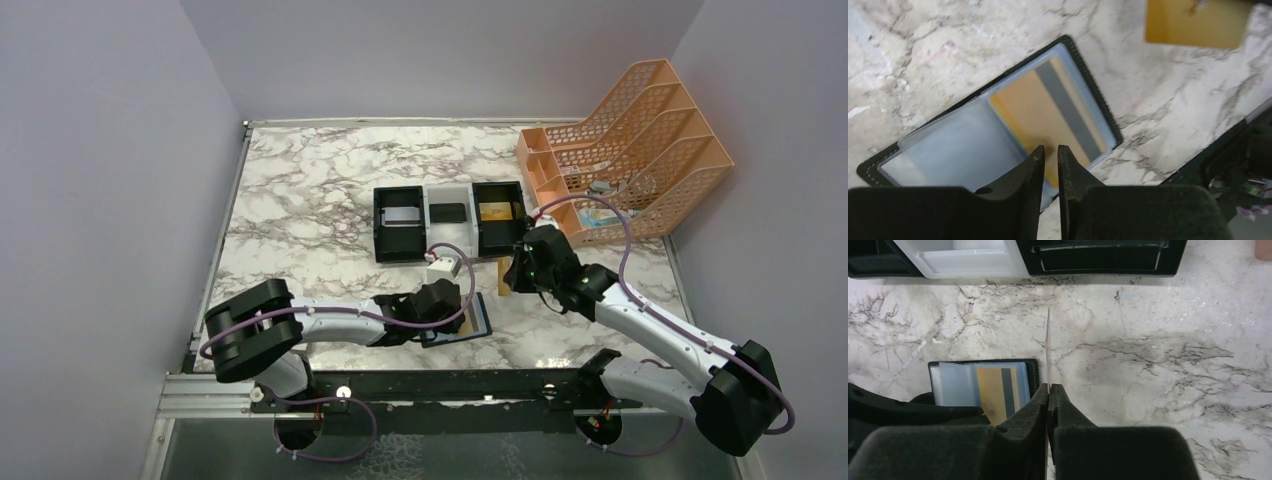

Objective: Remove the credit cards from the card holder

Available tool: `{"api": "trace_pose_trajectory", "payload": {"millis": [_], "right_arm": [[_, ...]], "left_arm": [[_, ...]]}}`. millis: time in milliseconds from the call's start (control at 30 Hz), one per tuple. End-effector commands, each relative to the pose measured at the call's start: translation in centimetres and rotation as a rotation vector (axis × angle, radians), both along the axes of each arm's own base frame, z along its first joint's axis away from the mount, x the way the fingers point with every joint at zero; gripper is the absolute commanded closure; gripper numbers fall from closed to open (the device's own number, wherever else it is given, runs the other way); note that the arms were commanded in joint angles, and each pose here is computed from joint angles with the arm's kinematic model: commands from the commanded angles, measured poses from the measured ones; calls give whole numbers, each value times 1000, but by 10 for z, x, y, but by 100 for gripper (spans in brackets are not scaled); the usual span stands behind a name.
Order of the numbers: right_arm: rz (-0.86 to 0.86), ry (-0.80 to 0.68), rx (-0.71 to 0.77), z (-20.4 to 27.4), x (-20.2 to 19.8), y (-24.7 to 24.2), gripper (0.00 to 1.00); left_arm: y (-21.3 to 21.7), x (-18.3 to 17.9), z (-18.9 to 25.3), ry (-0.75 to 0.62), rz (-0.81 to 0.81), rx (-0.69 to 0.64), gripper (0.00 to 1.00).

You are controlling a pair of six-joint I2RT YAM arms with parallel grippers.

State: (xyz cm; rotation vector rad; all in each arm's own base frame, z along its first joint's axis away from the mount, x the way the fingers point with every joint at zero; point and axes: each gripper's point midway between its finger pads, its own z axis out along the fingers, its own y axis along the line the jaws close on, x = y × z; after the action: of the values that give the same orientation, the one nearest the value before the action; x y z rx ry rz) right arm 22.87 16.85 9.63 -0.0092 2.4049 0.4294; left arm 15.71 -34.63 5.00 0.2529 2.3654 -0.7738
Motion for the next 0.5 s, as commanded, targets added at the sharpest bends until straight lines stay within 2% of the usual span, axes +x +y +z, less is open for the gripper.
{"api": "trace_pose_trajectory", "payload": {"millis": [0,167,333,467], "right_arm": [[-32,-84,-29,12,17,-5,99],[-46,-172,-42,36,35,-4,99],[-6,-238,-56,56,60,11,99],[-22,-251,-97,68,84,18,99]], "left_arm": [[26,-3,-27,51,77,77,82],[69,-7,-46,65,173,182,83],[76,-4,-32,23,179,150,81],[71,-4,-19,-6,133,129,75]]}}
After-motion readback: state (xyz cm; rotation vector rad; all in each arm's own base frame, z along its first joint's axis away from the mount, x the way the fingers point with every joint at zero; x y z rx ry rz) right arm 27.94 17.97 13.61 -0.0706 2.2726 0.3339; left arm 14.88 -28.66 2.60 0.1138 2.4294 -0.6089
